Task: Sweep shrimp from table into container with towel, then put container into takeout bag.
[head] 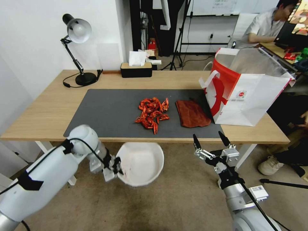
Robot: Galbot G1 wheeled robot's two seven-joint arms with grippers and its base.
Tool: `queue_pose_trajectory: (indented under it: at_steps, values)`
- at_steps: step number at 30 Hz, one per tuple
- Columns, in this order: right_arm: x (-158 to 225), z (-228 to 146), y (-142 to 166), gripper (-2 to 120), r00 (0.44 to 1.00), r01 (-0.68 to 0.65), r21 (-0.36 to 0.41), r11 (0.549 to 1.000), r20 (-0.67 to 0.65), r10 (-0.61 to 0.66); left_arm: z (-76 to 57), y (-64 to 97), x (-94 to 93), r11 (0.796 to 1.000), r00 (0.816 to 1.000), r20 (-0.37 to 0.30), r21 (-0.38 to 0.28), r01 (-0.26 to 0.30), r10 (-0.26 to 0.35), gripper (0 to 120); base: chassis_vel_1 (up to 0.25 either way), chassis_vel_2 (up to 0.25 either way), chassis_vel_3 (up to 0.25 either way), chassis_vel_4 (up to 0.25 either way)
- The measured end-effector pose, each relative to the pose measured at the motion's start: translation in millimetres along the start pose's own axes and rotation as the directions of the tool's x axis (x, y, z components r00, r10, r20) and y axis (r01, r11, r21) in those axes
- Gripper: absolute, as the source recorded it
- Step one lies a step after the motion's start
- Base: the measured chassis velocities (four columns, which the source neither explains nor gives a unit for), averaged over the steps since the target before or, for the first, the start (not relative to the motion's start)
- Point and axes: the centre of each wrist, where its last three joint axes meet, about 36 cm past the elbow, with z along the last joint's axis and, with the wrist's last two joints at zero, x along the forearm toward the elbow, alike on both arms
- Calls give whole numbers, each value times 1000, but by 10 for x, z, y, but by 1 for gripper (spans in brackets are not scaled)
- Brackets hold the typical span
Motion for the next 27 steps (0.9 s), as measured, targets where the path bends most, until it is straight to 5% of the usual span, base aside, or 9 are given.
queue_pose_trajectory:
  at_steps: [9, 18, 23, 27]
  values:
    - [-182, 59, -45, 100, 1000, 19, -56, 998, -16, -20, -25, 49, 43, 1000, 1000, -5, 1, 28, -28, 0, 0, 0, 0, 0]
    - [-752, -83, -205, 100, 996, 50, -96, 994, -68, -56, -144, 32, -45, 1000, 1000, 9, -19, 5, -5, 0, 0, 0, 0, 0]
    - [-974, -180, -256, 100, 992, 32, -88, 996, -115, -42, -157, 42, -61, 1000, 1000, 8, -26, -1, 1, 0, 0, 0, 0, 0]
    - [-1341, -345, -223, 100, 978, -42, -2, 999, -204, 41, -147, 50, -125, 1000, 1000, 10, -26, -11, 11, 0, 0, 0, 0, 0]
